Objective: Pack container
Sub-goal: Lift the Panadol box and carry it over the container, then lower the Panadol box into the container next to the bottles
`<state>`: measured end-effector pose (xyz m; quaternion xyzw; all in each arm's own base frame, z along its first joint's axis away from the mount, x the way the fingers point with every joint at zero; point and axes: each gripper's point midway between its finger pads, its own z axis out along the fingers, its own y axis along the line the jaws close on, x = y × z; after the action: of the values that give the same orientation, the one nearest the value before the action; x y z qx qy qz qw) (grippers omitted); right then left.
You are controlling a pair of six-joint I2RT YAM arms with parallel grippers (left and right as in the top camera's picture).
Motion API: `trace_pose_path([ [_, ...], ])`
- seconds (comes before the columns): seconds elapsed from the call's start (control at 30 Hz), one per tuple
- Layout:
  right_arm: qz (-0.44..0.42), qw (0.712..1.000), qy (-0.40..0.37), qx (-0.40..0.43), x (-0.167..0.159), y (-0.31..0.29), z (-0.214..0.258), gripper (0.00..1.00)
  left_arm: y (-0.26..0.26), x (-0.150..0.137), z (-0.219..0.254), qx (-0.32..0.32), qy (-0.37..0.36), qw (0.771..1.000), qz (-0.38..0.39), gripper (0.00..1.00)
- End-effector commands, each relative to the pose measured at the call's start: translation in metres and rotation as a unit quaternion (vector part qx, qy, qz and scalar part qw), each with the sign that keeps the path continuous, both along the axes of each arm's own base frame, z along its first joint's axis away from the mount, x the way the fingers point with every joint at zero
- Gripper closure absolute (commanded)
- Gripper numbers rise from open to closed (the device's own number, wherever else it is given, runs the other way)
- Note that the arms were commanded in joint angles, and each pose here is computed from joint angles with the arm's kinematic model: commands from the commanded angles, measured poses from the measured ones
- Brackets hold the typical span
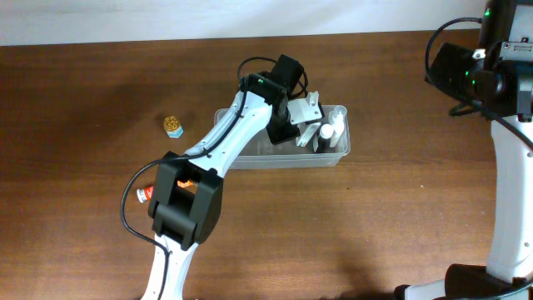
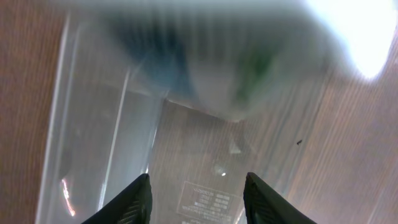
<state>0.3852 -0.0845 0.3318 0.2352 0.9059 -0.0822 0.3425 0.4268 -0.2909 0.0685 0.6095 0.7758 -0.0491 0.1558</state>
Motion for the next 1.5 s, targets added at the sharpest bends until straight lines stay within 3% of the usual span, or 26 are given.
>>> trace_pose_path([
  [0.0, -0.008, 1.0, -0.007, -0.008, 0.0, -0.005, 0.006, 0.02, -0.007, 0.002, 0.001, -0.007, -0.009, 1.0, -0.017, 0.53],
  [0.53, -0.008, 1.0, -0.007, -0.008, 0.0, -0.005, 0.006, 0.02, -0.013, 0.011, 0.007, -0.021, -0.026, 0.999, -0.009, 0.54],
  [0.9, -0.008, 1.0, -0.007, -0.008, 0.0, -0.005, 0.006, 0.01, -0.044, 0.038, 0.075, -0.087, -0.09, 0.992, 0.026, 0.52],
  [1.03, -0.008, 1.0, -0.007, -0.008, 0.0, -0.005, 0.006, 0.02, -0.06, 0.035, 0.086, -0.1, -0.104, 0.989, 0.012, 0.43],
  [1.47, -0.008, 1.0, -0.007, -0.008, 0.0, -0.005, 0.006, 0.01, -0.078, 0.025, 0.087, -0.106, -0.108, 0.988, -0.006, 0.43],
])
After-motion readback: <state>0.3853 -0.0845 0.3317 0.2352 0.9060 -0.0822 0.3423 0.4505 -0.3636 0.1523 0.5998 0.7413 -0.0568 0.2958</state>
